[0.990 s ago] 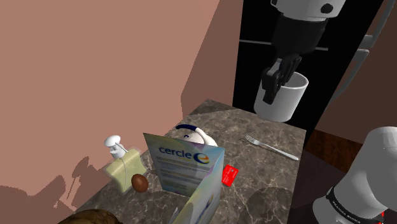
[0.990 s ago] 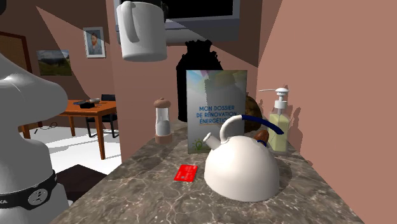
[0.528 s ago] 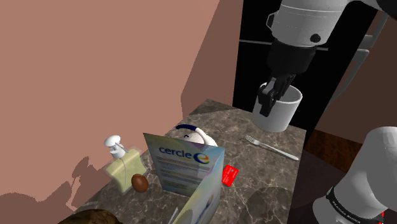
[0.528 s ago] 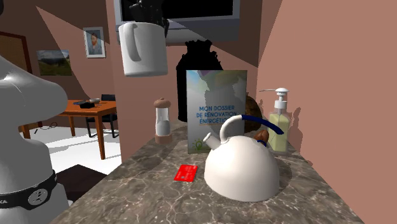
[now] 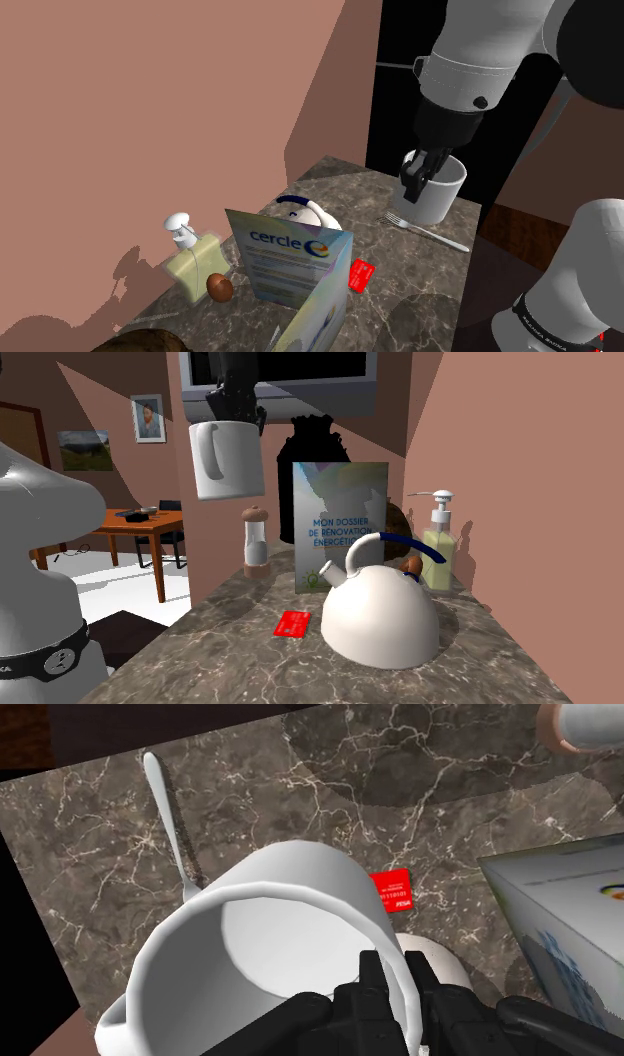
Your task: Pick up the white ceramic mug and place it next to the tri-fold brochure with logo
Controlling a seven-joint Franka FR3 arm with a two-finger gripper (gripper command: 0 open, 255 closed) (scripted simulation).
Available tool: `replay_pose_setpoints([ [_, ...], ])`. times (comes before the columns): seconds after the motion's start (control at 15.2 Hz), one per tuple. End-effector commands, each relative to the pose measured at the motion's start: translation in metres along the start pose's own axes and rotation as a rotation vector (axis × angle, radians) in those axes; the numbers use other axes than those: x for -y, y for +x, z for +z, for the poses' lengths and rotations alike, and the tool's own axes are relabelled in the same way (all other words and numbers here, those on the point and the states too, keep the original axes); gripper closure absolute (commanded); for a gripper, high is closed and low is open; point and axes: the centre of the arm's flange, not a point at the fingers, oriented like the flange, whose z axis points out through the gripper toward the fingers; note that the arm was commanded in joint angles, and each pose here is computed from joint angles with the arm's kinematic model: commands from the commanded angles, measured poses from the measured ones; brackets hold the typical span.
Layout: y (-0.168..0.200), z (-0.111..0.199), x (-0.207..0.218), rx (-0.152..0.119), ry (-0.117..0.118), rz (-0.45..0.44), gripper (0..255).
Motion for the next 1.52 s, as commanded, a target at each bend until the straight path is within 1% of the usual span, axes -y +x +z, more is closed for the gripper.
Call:
replay_pose_setpoints([
  [0.0,-0.001,0.011,0.0,-0.001,0.0,0.0,255],
  [1.45,-0.014,0.127,0.002,-0.001,0.0,0.0,255],
])
